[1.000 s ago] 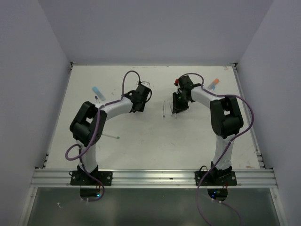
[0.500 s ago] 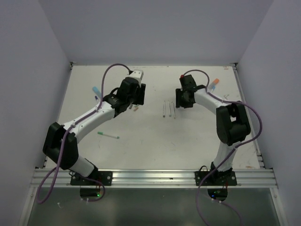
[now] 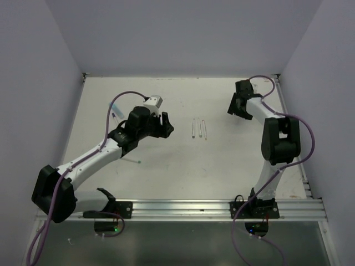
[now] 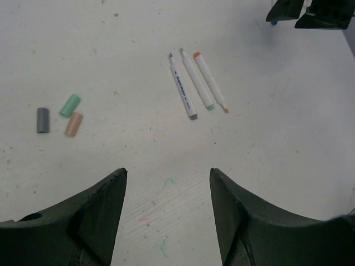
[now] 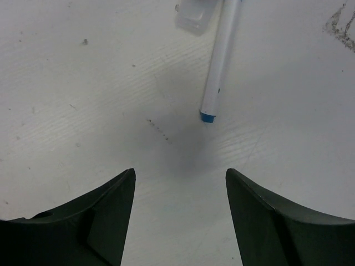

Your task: Open the pen caps

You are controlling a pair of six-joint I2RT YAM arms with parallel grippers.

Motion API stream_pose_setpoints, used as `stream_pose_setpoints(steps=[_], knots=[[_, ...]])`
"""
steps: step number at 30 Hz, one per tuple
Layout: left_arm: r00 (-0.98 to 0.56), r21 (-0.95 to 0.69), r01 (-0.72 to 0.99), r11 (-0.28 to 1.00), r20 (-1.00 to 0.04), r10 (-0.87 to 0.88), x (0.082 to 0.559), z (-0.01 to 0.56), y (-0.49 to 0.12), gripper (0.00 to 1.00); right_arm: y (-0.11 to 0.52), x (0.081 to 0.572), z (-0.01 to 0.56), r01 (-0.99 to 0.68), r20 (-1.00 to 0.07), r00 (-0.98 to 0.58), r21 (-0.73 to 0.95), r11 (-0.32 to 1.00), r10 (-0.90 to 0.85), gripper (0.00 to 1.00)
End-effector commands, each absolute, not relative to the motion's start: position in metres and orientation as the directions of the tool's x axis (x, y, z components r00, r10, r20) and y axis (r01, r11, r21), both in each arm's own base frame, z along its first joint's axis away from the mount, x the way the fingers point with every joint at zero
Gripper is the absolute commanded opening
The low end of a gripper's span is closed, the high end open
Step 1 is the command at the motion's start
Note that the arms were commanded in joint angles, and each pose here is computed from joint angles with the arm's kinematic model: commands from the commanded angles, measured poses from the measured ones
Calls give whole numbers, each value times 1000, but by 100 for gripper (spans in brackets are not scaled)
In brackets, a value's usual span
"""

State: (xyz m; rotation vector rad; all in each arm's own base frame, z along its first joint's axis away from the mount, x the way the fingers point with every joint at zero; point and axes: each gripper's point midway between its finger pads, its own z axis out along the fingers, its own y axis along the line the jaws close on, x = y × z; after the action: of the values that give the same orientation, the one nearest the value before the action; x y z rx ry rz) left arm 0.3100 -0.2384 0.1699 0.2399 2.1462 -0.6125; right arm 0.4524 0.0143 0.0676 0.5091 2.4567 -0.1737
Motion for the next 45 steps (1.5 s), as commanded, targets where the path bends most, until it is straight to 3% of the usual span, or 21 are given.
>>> stream_pose_setpoints(steps=[1,12,21,30,35,38,45], knots=[[-560,-409,449,794,-822,-107,306,198,-251,65,6,459,70,442,-615,-718,-39,896,328,70],[-565,-436,497,750,-819,-102,291,200,-255,66,-22,479,41,489,-599,-721,-83,868,349,70],[-569,-415,485,770,-818,-83,292,188,-251,67,-31,494,9,504,-556,-727,-34,863,403,59],[-576,-416,480,772,-813,-80,289,184,-249,67,-31,477,0,515,-503,-750,-38,856,429,28],[-584,-427,482,765,-808,-82,283,183,-248,67,-28,449,8,523,-486,-751,-25,852,447,17],[-582,-433,482,762,-808,-90,280,186,-246,67,-28,439,18,519,-492,-748,-16,855,445,0],[-604,-474,499,725,-791,-101,272,190,-252,67,-15,392,45,488,-519,-726,74,870,452,0]])
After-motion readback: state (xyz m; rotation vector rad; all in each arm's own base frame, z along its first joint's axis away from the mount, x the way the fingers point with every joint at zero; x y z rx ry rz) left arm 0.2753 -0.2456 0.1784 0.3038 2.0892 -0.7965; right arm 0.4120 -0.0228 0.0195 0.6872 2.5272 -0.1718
